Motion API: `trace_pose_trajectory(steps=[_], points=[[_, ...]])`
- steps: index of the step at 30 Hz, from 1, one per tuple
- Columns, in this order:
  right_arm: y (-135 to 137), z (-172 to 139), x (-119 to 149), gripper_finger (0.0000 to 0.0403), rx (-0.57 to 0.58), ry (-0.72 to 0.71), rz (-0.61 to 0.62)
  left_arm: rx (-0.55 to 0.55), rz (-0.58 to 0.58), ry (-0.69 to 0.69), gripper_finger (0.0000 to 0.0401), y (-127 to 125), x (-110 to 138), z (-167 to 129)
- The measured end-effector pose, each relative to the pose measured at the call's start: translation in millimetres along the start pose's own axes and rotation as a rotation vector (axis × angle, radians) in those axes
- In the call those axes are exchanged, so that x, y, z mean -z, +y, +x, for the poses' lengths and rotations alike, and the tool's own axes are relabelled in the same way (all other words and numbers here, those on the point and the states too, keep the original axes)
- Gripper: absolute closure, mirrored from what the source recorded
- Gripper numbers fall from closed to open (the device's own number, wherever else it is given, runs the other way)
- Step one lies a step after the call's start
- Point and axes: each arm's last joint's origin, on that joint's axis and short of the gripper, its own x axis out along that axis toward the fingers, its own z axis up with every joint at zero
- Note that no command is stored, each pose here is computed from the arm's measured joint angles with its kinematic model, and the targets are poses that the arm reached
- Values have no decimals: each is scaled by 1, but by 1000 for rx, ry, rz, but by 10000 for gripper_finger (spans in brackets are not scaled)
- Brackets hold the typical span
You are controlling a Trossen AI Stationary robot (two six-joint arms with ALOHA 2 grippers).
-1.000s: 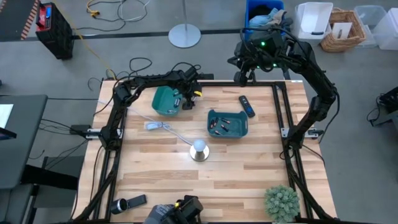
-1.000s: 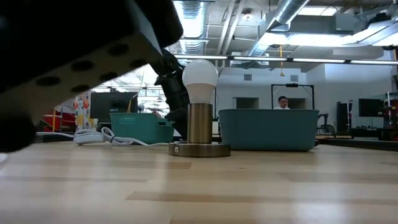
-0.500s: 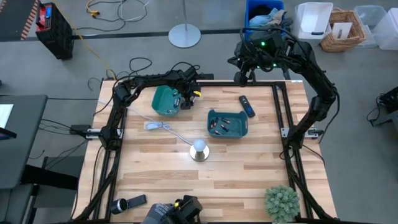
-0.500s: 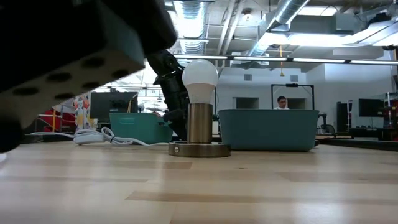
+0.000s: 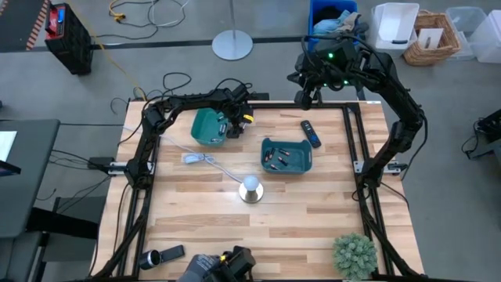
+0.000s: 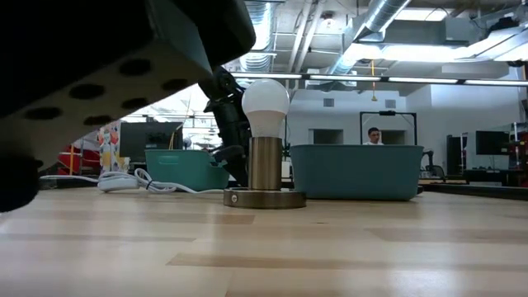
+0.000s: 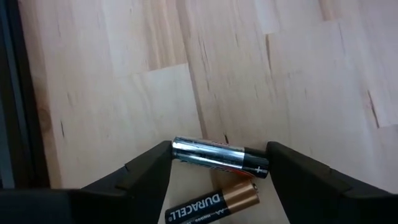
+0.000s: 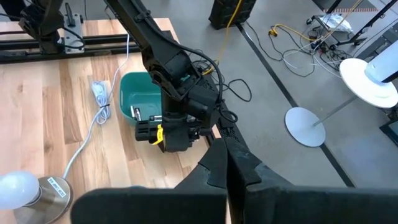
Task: Sort batteries
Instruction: Put the silver battery into the green bin
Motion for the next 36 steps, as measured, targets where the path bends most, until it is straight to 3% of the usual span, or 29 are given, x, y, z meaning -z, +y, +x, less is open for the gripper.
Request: trace_pose_trajectory(steps=[36], points=[[0,0,0,394,0,-1,-1,29,4,-11,166,-6,-5,1]])
